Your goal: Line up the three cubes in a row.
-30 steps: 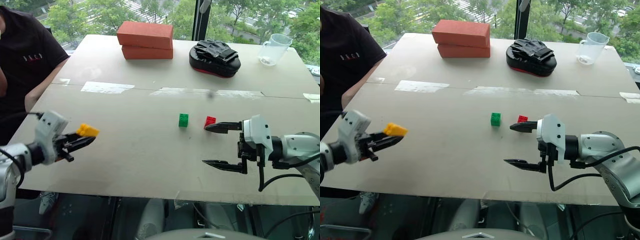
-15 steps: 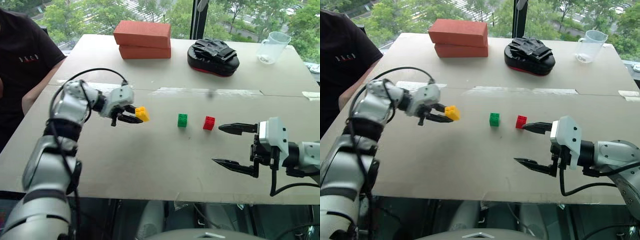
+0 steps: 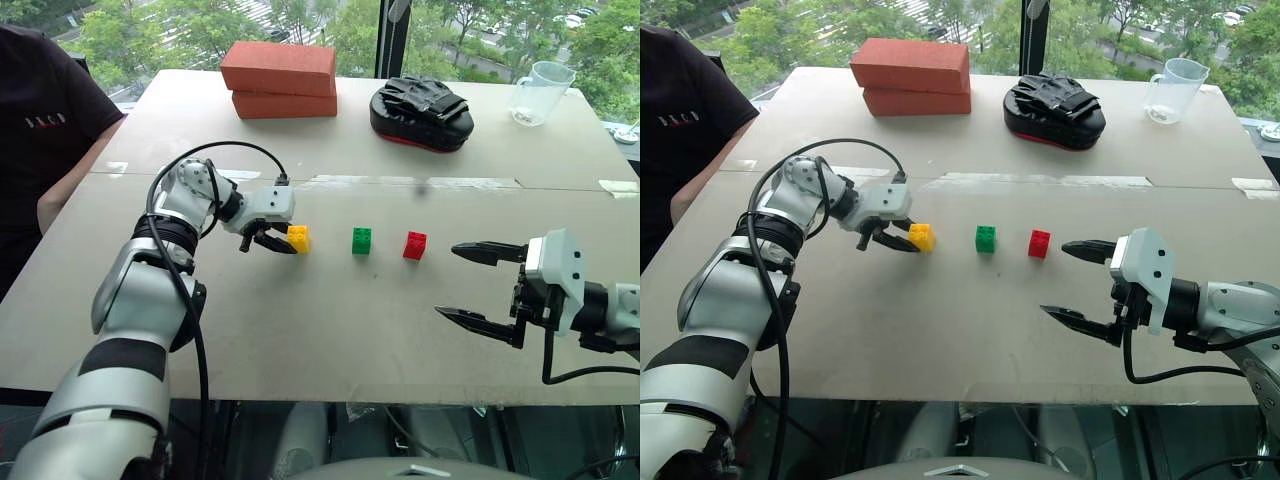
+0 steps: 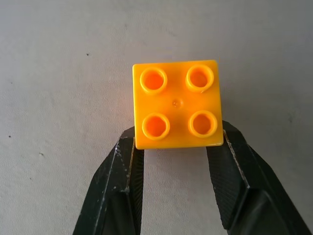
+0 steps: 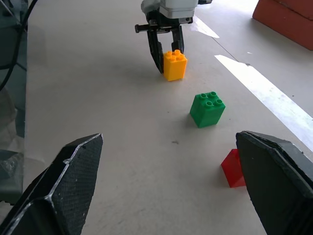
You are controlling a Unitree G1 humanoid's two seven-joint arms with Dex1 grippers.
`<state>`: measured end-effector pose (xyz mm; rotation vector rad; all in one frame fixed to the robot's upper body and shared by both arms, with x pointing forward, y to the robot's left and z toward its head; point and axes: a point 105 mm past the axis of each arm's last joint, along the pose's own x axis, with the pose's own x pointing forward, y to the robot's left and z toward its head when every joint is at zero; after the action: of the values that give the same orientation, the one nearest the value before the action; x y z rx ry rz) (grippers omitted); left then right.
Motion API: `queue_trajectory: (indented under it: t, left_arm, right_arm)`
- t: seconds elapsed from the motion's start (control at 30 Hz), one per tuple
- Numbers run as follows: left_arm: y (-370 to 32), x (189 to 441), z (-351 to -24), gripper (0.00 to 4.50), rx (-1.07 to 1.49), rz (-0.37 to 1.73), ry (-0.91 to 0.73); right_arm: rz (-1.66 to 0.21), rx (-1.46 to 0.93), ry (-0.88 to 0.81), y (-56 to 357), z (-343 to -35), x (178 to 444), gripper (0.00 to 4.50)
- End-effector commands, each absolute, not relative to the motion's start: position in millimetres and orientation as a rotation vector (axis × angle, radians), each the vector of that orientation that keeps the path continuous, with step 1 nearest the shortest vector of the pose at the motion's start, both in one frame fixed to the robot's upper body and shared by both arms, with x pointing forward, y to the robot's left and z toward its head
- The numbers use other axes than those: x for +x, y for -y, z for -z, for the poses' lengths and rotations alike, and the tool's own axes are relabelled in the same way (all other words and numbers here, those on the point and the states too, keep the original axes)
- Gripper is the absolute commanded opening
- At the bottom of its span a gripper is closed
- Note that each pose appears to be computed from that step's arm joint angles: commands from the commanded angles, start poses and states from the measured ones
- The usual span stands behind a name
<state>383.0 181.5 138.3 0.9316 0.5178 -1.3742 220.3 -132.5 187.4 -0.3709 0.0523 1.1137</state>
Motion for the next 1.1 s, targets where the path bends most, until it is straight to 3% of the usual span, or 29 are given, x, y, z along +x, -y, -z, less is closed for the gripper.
queue_trajectory:
  t: [0.03,0.4,0.43,0.5,0.53,0.6,0.9,1.1]
  left_arm:
    - [-177,389,-154,1.27,1.003,1.364,-0.463]
    - [-162,392,-157,1.27,1.025,1.382,-0.433]
    - [-161,392,-157,2.32,1.023,1.384,-0.431]
    - [-161,394,-157,3.0,1.025,1.371,-0.422]
    - [-160,395,-158,3.64,1.025,1.359,-0.414]
    - [-162,396,-160,4.46,0.998,1.342,-0.394]
    - [-217,374,-193,4.46,0.661,1.243,-0.271]
    - [-239,311,-194,4.46,0.301,0.985,-0.172]
  right_arm:
    - [-1.084,-0.396,-0.019,136,-197,219,4.5]
    - [-1.059,-0.392,-0.014,133,-198,215,4.5]
    - [-1.056,-0.391,-0.015,133,-198,215,4.5]
    - [-1.052,-0.39,-0.017,133,-198,215,4.5]
    - [-1.051,-0.389,-0.019,133,-197,215,4.5]
    - [-1.046,-0.387,-0.024,134,-197,214,4.5]
    - [-0.977,-0.361,-0.075,150,-184,217,4.5]
    - [-0.798,-0.351,-0.133,187,-167,226,4.5]
